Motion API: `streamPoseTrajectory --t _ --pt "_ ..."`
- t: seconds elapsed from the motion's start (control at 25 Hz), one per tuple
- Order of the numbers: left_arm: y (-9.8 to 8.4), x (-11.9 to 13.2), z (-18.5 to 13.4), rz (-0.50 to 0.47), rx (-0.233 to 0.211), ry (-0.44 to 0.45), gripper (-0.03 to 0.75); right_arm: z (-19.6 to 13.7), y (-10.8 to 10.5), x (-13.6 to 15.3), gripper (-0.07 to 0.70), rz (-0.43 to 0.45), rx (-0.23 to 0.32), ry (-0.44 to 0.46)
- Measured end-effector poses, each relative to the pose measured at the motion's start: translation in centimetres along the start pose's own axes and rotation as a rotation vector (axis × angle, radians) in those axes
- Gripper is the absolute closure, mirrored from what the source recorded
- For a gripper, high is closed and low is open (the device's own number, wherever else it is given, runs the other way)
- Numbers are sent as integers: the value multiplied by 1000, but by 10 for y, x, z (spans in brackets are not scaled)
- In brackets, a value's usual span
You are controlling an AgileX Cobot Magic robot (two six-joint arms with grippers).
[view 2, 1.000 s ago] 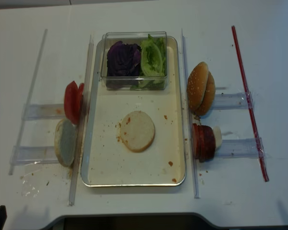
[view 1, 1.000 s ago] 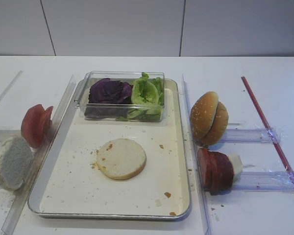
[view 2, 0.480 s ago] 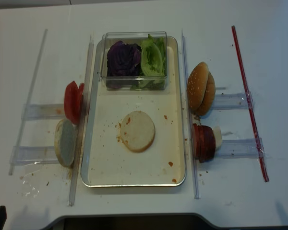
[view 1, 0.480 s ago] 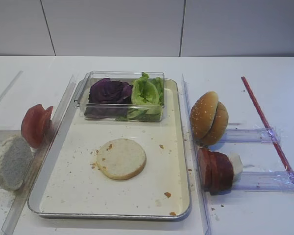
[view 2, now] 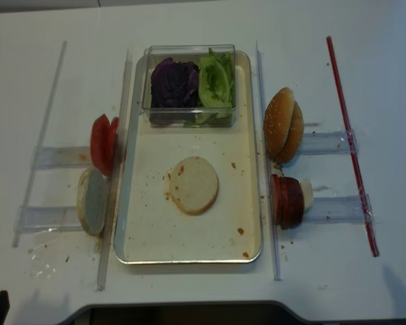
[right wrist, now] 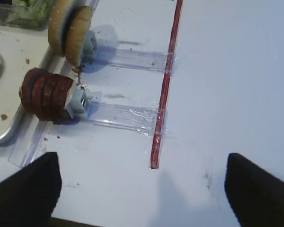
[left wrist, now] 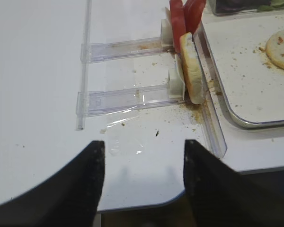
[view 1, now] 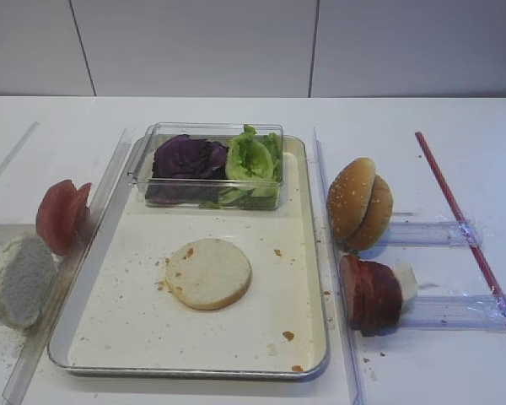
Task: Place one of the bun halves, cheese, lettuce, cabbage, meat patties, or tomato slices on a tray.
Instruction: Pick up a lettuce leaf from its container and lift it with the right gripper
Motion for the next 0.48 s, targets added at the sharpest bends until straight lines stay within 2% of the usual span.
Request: streamPoseTrajectory --t 0.28,0.48 --pt "0 0 0 0 0 -2 355 54 4 -1 -66 20 33 53" --pt "0 0 0 0 0 -2 355 84 13 16 -62 66 67 191"
Point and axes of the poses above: a point on each arm's last joint axis where the gripper is mounted, x pointing out along that axis toward the gripper, y along the wrist's bending axis when the last joint is at zero, z = x × y, the point moved 10 cm from there along x, pointing out along that axis toward the gripper, and after that the axes turned 1 degree about x, right-handed, at the moved point
